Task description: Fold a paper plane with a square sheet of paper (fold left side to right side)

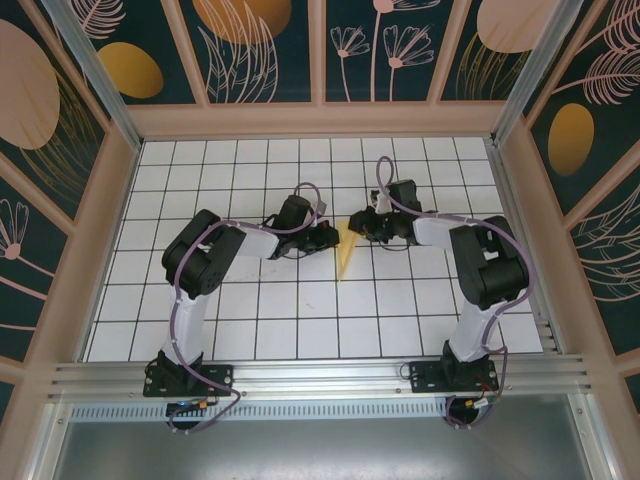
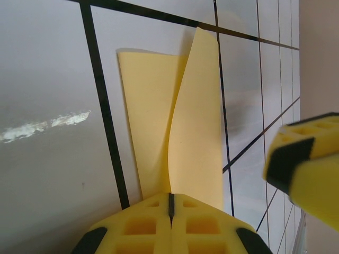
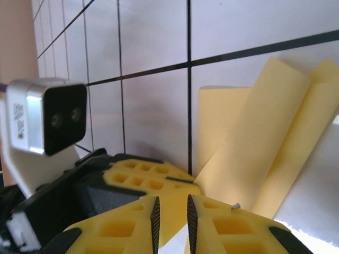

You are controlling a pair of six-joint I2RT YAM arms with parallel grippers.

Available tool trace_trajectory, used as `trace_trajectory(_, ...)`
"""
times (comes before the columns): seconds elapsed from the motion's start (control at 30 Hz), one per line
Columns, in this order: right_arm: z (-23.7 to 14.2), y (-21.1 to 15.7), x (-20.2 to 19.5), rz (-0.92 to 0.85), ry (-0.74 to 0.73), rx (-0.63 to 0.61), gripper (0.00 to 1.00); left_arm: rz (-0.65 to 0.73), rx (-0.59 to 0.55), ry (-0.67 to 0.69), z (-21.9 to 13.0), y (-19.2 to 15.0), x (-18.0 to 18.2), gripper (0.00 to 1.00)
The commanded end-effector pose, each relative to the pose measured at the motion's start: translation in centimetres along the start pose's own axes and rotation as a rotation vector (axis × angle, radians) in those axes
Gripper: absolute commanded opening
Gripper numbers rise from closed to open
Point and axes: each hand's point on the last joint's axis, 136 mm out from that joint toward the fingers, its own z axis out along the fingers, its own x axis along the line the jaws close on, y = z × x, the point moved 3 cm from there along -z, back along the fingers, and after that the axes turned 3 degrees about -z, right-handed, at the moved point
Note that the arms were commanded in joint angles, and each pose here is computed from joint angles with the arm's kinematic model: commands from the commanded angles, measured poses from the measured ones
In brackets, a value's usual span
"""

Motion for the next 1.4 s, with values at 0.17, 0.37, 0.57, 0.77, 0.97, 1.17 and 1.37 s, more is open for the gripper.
trace_trajectory(0.17,1.8,1.0,-0.8,0.018,-0.082,0.02,0.24,-0.015,-0.005,0.149,0.7,-0.6,4.0,0.0)
trace_trajectory(0.37,2.2,0.4,-1.9,0.024,-0.133,0.044,0.24,-0.01,-0.011,0.161,0.7,-0.4,4.0,0.0)
trace_trajectory(0.57,2.3,0.1,-2.4,0.025,-0.152,0.049,0.24,-0.015,-0.013,0.178,0.7,-0.4,4.4,0.0)
trace_trajectory(0.77,2.3,0.0,-2.8,0.025,-0.167,0.051,0.24,-0.02,-0.013,0.185,0.8,-0.4,4.6,0.0)
trace_trajectory(0.97,2.5,-0.8,-3.8,0.036,-0.194,0.066,0.24,-0.02,-0.01,0.184,0.8,-0.4,4.6,0.0)
trace_trajectory(1.17,2.6,-2.0,-5.3,0.066,-0.241,0.094,0.24,-0.02,-0.008,0.178,0.8,-0.4,4.4,0.0)
trace_trajectory(1.37,2.4,-3.2,-6.9,0.103,-0.291,0.119,0.24,-0.001,-0.026,0.149,-0.4,0.2,2.5,0.08)
